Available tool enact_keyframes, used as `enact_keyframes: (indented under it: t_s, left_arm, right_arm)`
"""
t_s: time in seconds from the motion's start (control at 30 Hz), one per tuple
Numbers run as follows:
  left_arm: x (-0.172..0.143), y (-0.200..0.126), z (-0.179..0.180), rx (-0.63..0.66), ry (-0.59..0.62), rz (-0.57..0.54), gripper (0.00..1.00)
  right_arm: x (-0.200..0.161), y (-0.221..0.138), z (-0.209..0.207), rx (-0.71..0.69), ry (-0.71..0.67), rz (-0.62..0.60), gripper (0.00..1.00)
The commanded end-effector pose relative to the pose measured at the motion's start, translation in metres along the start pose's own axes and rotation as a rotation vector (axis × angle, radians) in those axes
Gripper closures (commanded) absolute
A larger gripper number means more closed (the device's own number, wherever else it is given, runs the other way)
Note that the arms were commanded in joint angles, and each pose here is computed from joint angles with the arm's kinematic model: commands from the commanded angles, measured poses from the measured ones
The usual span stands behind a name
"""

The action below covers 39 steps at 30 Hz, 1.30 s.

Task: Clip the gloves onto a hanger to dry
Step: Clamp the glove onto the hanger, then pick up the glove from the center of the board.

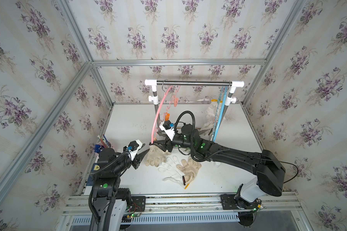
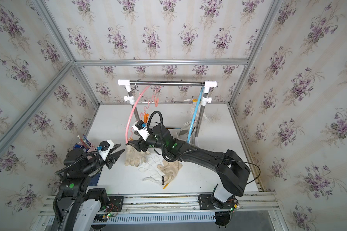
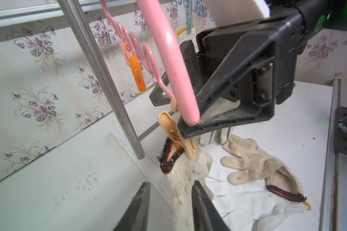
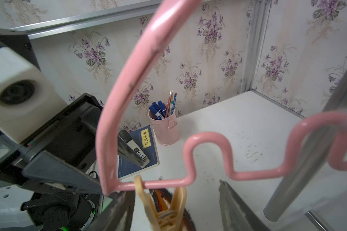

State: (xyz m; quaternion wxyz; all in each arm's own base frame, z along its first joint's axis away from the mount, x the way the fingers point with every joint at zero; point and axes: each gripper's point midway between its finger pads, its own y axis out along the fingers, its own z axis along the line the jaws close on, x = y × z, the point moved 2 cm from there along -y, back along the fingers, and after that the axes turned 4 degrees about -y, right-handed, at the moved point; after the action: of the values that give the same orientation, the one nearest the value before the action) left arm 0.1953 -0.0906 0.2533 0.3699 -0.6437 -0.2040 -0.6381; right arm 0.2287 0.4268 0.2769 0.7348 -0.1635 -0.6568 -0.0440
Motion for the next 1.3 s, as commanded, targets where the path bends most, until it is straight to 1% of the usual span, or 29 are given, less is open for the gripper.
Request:
enact_keyframes:
  t_s: [0.0,0.3,0.4,0.5,0.6,0.73,0.8,0.93,0.97,1.07,1.13,1.2,1.27]
  left_arm:
    - [0.0,-0.003,0.003,0.034,0.025,0.006,0.63]
    - [-0.008,-0.014,0.006,0.139,0.042,0.023,0.6]
    - [-0.005,-0.02,0.005,0.164,0.043,0.011,0.61]
    - [0.003,-0.029,0.009,0.229,0.012,-0.013,0.62]
    - [0.013,-0.042,0.015,0.32,-0.066,-0.053,0.61]
    - [0.023,-0.064,0.027,0.469,-0.256,-0.109,0.59]
    - [0.025,-0.068,0.026,0.48,-0.314,-0.129,0.59]
    - [0.031,-0.073,0.022,0.467,-0.45,-0.197,0.6]
    - [0.033,-0.073,0.019,0.448,-0.46,-0.205,0.6]
    - [0.039,-0.065,0.003,0.317,-0.452,-0.197,0.62]
    - [0.04,-0.059,-0.009,0.228,-0.448,-0.163,0.65]
    - [0.039,-0.056,-0.021,0.151,-0.422,-0.134,0.68]
    - [0.036,-0.053,-0.032,0.078,-0.382,-0.108,0.69]
  right_arm:
    - [-0.004,-0.006,-0.01,-0.064,0.0,0.032,0.31]
    - [0.006,-0.013,-0.014,-0.062,-0.026,0.047,0.26]
    - [0.006,-0.017,-0.014,-0.071,-0.028,0.056,0.26]
    - [0.005,-0.026,-0.013,-0.084,-0.022,0.064,0.26]
    - [-0.001,-0.039,-0.015,-0.118,-0.011,0.091,0.27]
    - [-0.017,-0.062,-0.018,-0.189,0.01,0.152,0.3]
    - [-0.026,-0.075,-0.018,-0.219,0.014,0.175,0.31]
    - [-0.041,-0.096,-0.016,-0.248,0.019,0.229,0.33]
    - [-0.045,-0.1,-0.014,-0.25,0.018,0.247,0.33]
    - [-0.064,-0.112,-0.001,-0.237,-0.017,0.337,0.38]
    - [-0.079,-0.118,0.012,-0.219,-0.058,0.403,0.4]
    - [-0.097,-0.125,0.025,-0.204,-0.087,0.477,0.43]
    - [-0.111,-0.131,0.037,-0.182,-0.107,0.536,0.45]
